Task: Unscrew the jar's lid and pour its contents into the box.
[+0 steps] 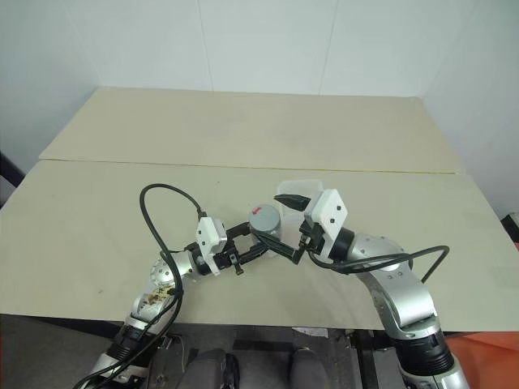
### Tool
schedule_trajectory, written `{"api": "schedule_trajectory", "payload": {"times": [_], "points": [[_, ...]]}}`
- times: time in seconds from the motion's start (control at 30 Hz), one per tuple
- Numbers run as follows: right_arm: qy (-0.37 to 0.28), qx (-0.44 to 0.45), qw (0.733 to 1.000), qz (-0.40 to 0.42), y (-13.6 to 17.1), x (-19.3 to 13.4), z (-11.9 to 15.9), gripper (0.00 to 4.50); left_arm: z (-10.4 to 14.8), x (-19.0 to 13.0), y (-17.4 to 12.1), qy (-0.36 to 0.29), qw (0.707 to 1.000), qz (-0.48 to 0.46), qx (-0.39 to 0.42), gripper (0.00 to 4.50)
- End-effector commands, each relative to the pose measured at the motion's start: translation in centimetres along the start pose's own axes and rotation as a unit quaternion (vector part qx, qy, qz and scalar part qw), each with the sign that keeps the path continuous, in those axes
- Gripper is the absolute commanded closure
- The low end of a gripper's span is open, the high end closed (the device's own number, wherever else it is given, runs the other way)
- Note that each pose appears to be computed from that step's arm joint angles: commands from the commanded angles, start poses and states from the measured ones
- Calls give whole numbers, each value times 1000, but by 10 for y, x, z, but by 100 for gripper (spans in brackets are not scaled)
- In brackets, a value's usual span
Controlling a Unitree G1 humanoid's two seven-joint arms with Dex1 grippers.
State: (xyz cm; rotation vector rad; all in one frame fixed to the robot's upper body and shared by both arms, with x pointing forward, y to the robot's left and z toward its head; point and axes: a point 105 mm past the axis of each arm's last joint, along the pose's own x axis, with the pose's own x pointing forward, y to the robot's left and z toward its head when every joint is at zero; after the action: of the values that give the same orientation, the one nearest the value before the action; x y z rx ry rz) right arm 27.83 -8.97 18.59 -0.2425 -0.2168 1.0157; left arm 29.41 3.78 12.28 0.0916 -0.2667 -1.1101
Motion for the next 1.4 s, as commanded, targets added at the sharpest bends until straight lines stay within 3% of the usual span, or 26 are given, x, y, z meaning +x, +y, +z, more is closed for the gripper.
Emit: {"api": "schedule_trajectory", "payload": {"times": [0.03, 0.23, 0.6, 1.03, 1.4], "points": [[-6, -23, 999, -26, -11, -15, 10, 1, 9, 1, -1, -20, 1000, -10, 15, 257], [11, -34, 999, -23, -11, -21, 4, 1, 11, 2, -2, -24, 999, -12, 17, 257], [-37, -39, 998, 46, 11, -15, 29, 1, 9, 1, -1, -22, 1000, -8, 18, 257], [-36, -51, 997, 44, 6, 27, 22, 1, 11, 3, -1, -26, 999, -7, 18, 257], [-32, -40, 998, 21, 1, 8, 19, 1, 9, 0, 0, -22, 1000, -1, 18, 257]]}}
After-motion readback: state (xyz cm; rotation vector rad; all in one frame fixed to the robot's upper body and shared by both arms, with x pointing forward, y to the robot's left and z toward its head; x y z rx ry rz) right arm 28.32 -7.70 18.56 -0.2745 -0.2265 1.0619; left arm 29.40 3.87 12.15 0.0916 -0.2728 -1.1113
